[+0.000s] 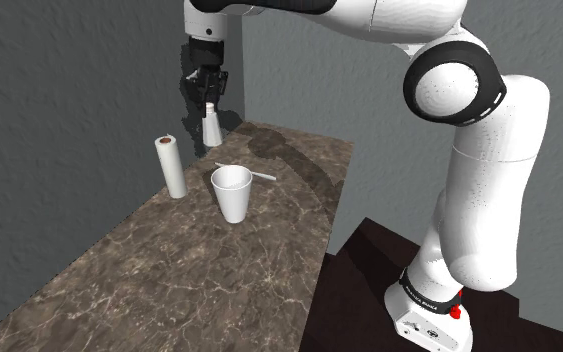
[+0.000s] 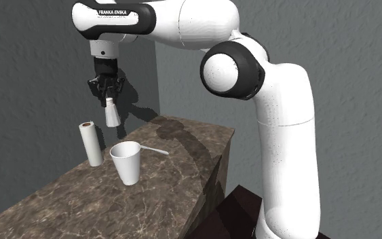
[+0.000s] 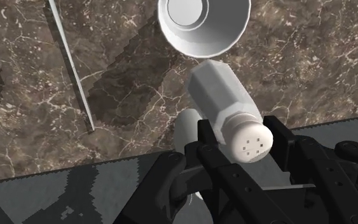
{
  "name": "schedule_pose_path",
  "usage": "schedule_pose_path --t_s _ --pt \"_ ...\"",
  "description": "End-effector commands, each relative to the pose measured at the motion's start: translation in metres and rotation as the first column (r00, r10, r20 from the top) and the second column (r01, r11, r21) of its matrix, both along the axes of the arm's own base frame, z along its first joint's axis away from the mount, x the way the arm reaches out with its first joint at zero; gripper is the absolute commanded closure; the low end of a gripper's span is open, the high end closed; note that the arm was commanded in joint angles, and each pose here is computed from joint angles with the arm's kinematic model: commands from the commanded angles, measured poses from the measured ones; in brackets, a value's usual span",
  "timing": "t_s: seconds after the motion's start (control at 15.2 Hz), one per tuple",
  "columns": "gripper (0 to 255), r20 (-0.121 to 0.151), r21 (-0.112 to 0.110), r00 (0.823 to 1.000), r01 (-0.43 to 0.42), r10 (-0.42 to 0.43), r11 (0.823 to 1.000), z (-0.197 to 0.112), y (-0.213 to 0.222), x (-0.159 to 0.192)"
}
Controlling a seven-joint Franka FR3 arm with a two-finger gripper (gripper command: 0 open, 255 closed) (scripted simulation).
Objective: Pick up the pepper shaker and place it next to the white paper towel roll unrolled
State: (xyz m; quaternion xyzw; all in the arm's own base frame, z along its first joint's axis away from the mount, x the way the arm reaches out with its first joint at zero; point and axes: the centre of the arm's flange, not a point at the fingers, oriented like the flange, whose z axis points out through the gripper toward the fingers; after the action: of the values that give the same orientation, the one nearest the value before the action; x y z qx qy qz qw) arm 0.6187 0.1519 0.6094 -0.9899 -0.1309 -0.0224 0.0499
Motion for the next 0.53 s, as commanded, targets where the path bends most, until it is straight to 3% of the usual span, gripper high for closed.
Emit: schedule_pose_path --t_s 0.0,0.46 --pt "255 0.0 0.0 1.0 0.0 0.0 1.0 -0.011 0.001 0.0" --pt "255 0.0 0.0 1.0 0.0 0.0 1.0 -0.047 0.001 0.0"
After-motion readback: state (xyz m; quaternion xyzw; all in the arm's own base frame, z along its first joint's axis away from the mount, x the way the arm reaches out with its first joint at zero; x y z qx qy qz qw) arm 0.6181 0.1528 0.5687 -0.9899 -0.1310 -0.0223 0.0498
